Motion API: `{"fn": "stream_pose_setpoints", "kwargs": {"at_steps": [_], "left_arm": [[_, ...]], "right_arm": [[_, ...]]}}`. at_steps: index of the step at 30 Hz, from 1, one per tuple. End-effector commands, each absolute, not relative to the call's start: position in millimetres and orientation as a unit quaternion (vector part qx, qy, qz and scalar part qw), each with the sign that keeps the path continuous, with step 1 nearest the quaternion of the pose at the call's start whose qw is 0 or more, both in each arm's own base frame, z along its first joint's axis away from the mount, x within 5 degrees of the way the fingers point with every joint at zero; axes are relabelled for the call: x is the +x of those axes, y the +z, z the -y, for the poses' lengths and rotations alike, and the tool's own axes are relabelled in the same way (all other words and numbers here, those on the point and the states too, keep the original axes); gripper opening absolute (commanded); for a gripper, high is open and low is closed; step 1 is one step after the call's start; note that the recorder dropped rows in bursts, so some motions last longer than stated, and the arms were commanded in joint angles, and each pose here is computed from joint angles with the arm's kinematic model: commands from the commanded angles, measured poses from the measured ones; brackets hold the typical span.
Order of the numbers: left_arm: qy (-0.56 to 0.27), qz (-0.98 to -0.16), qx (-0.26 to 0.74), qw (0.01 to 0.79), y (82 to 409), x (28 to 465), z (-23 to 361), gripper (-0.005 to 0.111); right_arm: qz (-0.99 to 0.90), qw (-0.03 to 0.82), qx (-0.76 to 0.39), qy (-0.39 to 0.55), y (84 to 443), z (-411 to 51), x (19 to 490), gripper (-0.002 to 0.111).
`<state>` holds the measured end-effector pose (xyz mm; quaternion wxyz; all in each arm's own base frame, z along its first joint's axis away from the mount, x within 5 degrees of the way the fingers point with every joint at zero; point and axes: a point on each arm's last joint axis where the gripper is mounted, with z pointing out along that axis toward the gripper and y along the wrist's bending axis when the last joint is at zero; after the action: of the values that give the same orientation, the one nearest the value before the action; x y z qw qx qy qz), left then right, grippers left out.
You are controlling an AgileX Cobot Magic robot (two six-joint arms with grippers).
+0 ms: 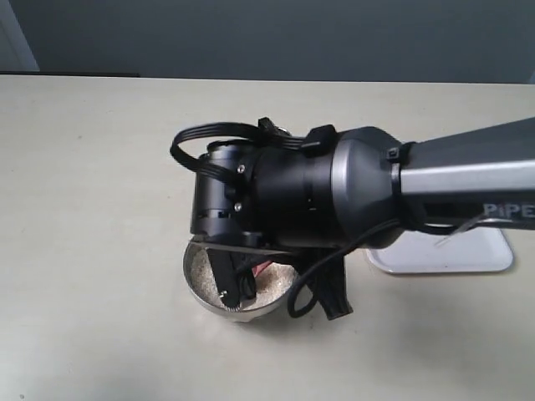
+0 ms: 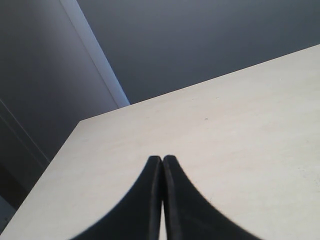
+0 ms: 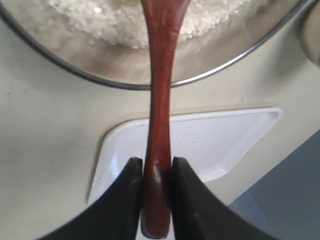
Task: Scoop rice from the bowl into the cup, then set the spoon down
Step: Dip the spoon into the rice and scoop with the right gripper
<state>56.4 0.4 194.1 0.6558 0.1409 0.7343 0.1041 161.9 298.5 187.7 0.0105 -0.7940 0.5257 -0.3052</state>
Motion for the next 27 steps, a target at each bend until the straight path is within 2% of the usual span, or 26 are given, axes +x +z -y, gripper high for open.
{"fn": "stream_pose_setpoints", "kwargs": {"at_steps": [1, 17, 20, 27], "left_arm": [[0.099, -0.730, 0.139, 0.662, 196, 56, 0, 0.000], [0.099, -0.732, 0.139, 0.660, 195, 56, 0, 0.000], [0.099, -0.732, 0.139, 0.660, 195, 56, 0, 0.000], [0.099, -0.732, 0.139, 0.660, 195, 56, 0, 0.000]], "right_arm": [[-0.540, 0.019, -0.791, -0.288, 198, -296, 162, -0.001], [-0.589, 0.008, -0.776, -0.225, 208, -285, 165, -0.001], [-0.616, -0.009, -0.764, -0.194, 206, -279, 171, -0.001], [-0.641, -0.009, -0.744, -0.189, 210, -268, 187, -0.001]]}}
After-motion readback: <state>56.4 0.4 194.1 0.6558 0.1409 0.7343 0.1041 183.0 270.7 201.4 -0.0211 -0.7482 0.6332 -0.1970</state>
